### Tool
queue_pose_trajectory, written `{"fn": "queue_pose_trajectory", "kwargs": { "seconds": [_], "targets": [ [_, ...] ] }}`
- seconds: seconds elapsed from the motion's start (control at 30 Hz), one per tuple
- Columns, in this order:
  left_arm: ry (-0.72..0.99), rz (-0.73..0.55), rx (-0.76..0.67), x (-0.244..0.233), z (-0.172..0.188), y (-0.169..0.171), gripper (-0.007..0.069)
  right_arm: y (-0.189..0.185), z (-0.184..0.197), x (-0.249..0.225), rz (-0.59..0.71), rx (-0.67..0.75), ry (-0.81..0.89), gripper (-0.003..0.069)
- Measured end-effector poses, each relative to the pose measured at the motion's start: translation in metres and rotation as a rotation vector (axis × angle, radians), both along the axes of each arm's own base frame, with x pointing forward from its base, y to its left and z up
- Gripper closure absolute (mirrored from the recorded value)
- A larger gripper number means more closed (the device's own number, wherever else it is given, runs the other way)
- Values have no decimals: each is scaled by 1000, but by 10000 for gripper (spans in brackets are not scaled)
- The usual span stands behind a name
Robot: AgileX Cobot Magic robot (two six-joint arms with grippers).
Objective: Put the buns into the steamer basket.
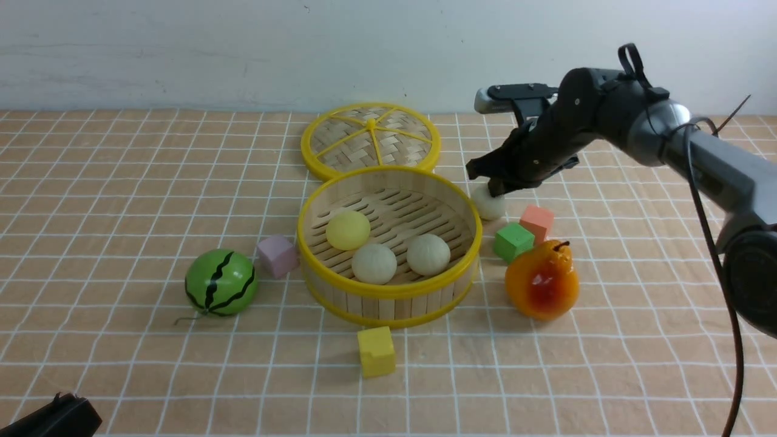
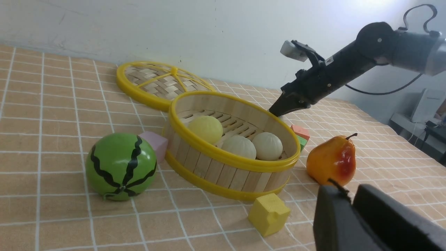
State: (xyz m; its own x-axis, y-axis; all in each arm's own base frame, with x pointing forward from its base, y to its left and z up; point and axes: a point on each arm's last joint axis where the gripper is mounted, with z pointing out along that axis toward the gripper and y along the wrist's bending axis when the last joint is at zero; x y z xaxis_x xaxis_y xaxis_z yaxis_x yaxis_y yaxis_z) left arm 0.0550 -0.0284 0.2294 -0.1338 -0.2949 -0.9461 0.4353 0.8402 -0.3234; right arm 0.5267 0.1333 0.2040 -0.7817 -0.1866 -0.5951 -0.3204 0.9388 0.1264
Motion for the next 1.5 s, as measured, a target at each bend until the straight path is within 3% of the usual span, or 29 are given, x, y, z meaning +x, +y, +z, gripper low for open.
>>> {"fn": "queue_pose_trajectory", "kwargs": {
  "seconds": [0.3,0.5,0.63,0.83,1.0,1.1,1.17,1.23,1.37,1.4,1.43,1.5],
  "targets": [
    [1,0,0,0,0,0,540,1,61,-23,58,1,-29,655],
    [1,0,0,0,0,0,533,42,91,-48,218,117,-38,654],
    [1,0,0,0,0,0,533,78,71,-54,282,138,-8,651],
    [2,0,1,0,0,0,524,101,26,-44,261,124,-4,613],
    [2,0,1,0,0,0,522,107,4,-37,249,96,-21,487],
    [2,0,1,0,0,0,519,107,3,-37,232,105,-16,354],
    [2,0,1,0,0,0,516,106,17,-42,206,128,11,258],
    [2,0,1,0,0,0,516,103,41,-54,197,129,48,237],
    [2,0,1,0,0,0,515,90,97,-83,200,70,79,312],
    [2,0,1,0,0,0,513,82,125,-101,198,21,82,402],
    [2,0,1,0,0,0,513,81,134,-106,199,19,70,414],
    [3,0,2,0,0,0,512,72,179,-135,175,-14,4,564]
  ]
}}
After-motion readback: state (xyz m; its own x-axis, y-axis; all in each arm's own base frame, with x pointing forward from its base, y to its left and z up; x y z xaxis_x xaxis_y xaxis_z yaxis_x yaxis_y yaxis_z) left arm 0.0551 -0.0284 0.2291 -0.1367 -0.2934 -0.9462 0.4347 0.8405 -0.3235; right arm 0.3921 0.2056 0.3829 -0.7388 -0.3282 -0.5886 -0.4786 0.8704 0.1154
